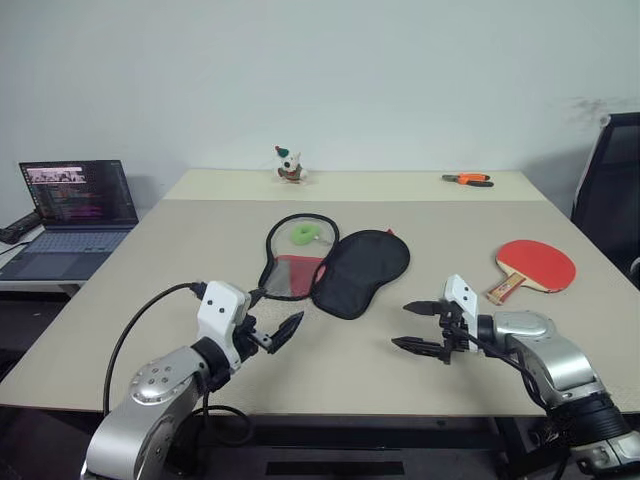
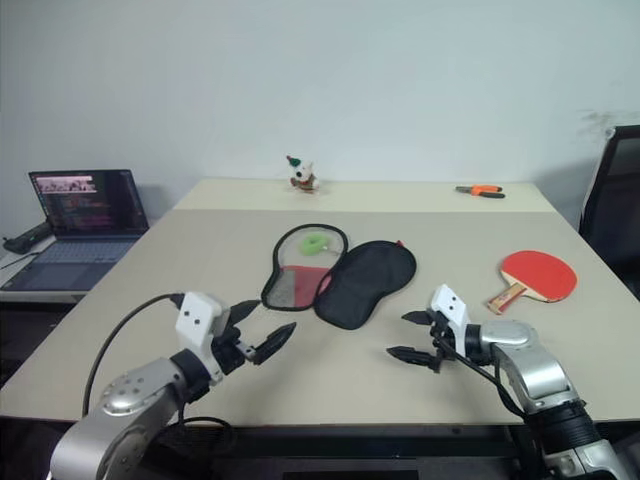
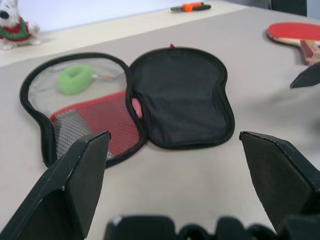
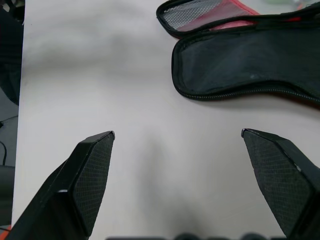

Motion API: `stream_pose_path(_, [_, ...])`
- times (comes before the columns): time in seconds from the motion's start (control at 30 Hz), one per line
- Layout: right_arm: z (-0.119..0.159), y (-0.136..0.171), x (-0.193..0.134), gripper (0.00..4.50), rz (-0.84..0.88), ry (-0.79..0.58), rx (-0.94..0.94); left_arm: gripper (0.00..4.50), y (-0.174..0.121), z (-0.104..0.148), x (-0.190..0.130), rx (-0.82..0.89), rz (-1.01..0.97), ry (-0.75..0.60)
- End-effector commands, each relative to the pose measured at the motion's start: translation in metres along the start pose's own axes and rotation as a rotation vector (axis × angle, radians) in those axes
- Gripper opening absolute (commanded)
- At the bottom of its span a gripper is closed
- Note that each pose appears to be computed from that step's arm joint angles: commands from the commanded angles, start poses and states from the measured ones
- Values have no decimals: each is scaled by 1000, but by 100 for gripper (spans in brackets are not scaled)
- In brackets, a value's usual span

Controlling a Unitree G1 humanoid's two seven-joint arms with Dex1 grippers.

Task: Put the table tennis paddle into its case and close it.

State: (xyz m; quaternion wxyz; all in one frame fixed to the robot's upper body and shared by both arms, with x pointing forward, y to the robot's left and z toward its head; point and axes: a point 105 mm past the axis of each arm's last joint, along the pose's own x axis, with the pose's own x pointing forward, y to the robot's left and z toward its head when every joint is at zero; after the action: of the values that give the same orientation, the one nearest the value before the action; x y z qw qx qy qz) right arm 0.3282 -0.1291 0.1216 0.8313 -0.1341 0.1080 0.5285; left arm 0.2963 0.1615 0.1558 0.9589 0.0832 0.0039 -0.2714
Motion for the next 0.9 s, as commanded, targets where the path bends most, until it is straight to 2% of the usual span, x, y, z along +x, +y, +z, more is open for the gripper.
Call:
stream_pose_path(0.03, [5,-10,-9,447,-59,28,-61,450,-1,8,8,42,-28,-43])
stream_pose_path(0.1, [2,-21,-10,447,-132,45,-94,450,0,6,14,67,-42,-41])
stream_pose_path(0.17, [12,-24,-13,447,-167,17,-97,450,2,7,19,51,-49,-56])
stream_pose_path(0.23, [23,-26,-19,447,-193,-10,-60,450,4,10,23,14,-80,-78])
stream_pose_path(0.4, [28,-26,-28,447,-257,5,96,450,13,21,26,-32,-205,-100])
stream_pose_path(0.47, [34,-21,-22,447,-255,-17,158,450,20,26,21,-67,-262,-106])
stream_pose_path(0.6, [46,-21,2,447,-278,-84,311,450,43,28,4,-36,-352,-21])
stream_pose_path(0.77, [39,-30,31,447,-366,-65,397,450,73,31,-4,9,-309,20])
stream_pose_path(0.9, [33,-47,55,447,-480,-73,460,450,79,25,-6,82,-313,92])
